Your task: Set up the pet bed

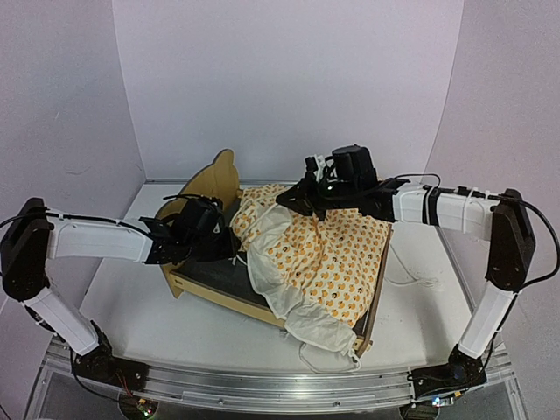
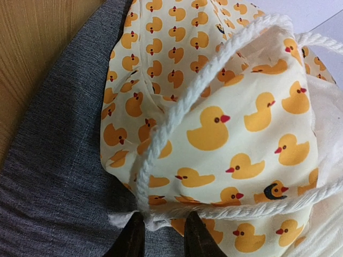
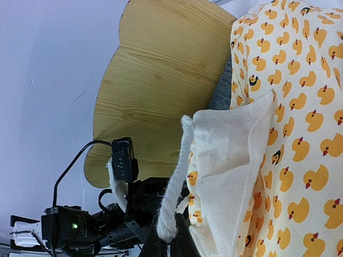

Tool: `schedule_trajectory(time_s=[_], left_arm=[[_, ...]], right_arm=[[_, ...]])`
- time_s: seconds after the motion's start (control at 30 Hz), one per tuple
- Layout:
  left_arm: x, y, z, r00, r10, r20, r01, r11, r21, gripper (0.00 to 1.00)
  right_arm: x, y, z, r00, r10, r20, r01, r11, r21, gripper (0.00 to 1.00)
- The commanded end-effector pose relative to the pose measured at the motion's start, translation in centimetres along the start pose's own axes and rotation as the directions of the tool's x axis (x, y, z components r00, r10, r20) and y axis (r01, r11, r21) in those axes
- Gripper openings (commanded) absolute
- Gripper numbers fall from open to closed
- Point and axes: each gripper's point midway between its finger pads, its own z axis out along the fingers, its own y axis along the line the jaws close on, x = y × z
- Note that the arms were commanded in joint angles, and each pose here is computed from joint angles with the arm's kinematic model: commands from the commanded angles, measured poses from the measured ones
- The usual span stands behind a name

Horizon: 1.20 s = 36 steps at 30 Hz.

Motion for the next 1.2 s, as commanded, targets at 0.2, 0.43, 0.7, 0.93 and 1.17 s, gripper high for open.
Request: schedule_trajectory(time_s=[0.2, 0.43, 0.7, 0.93, 1.17], left_arm=[[-1.9, -0.1, -1.3, 0.992, 0.1, 0.07, -0.1, 0.995, -0.015, 0.04], [-0.8, 1.2, -0.9, 0.999, -0.01, 0.045, 0.012, 0.999, -0.05, 0.26], [-1.4, 0.1, 1.4, 0.998, 0.018, 0.062, -0.016, 0.999, -0.037, 0.26], [-2.0, -0.3, 1.1, 0.994, 0.081, 0.073, -0.08, 0.997, -0.024, 0.05], [-3.5, -3.5, -6.9, 0.952, 0.305, 0.024, -0.306, 0.946, 0.106, 0.0]], right_arm=[[-1.1, 2.8, -2.3, 0.997, -0.06, 0.051, 0.063, 0.997, -0.054, 0.0], [-1.1, 2.6, -2.4, 0.996, -0.065, 0.054, 0.068, 0.996, -0.05, 0.0], [-1.0, 2.9, -2.9, 0.996, -0.071, 0.056, 0.074, 0.996, -0.056, 0.0], [-0.9, 3.2, -3.2, 0.995, -0.078, 0.053, 0.082, 0.995, -0.063, 0.0], [-0.4, 2.4, -3.4, 0.994, -0.109, 0.014, 0.109, 0.992, -0.057, 0.0]])
